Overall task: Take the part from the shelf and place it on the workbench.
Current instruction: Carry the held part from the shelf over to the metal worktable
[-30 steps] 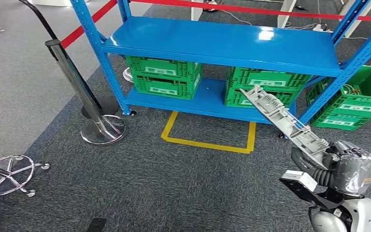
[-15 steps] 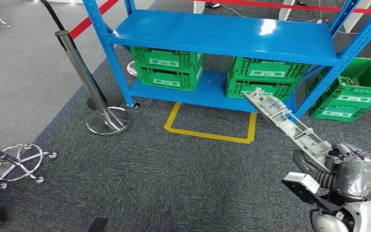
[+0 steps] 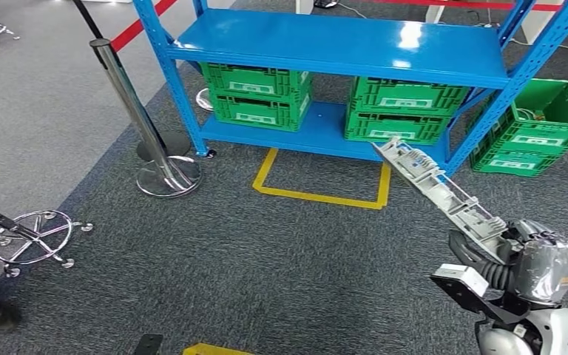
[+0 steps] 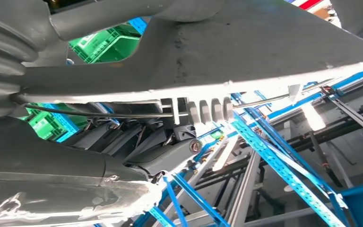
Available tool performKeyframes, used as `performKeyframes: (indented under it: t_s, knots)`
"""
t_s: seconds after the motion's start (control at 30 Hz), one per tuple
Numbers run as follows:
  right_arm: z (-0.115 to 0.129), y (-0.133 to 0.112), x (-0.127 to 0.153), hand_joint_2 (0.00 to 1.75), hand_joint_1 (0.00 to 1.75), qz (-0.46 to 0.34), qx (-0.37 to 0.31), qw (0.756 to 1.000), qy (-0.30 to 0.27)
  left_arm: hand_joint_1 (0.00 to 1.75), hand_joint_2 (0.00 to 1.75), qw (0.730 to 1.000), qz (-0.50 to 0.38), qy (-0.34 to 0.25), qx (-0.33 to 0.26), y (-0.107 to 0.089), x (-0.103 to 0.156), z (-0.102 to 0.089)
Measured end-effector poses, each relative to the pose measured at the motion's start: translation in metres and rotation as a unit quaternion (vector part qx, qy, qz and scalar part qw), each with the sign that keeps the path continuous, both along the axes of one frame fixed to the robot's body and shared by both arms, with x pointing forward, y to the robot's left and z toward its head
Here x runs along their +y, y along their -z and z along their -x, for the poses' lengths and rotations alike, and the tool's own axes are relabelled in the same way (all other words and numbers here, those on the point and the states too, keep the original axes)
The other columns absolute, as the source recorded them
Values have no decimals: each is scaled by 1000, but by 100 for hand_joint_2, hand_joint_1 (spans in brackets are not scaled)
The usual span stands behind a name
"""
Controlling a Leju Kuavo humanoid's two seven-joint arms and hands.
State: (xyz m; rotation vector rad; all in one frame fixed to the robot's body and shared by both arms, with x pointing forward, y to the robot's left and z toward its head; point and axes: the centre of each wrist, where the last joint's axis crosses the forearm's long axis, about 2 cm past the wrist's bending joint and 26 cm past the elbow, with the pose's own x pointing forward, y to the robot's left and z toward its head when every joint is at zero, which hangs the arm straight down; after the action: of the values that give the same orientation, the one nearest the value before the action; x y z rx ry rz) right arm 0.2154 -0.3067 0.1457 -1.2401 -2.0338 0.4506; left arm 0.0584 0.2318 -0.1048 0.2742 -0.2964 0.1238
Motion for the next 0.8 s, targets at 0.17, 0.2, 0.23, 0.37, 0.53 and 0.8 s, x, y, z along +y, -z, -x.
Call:
performKeyframes:
  t_s: [0.17, 0.2, 0.23, 0.37, 0.53, 0.8]
  knots:
    - [2, 1, -1, 175, 175, 0, 1, 1000, 2, 0, 175, 1000, 3, -3, -1, 0, -1, 1]
    - [2, 1, -1, 175, 175, 0, 2, 1000, 2, 0, 175, 1000, 3, -3, -1, 0, -2, 1]
    - [3, 2, -1, 175, 175, 0, 4, 1000, 2, 0, 175, 1000, 4, -3, -1, 0, -2, 1]
    - [4, 3, -2, 175, 175, 1, 6, 1000, 4, 0, 175, 1000, 5, -3, 0, 0, -3, 2]
    - [5, 2, -3, 175, 175, 16, 6, 1000, 8, 0, 175, 1000, 5, -3, -1, 0, -3, 1]
    - [5, 2, -5, 175, 175, 34, 7, 999, 17, 0, 175, 1000, 6, -3, -1, 0, -3, 1]
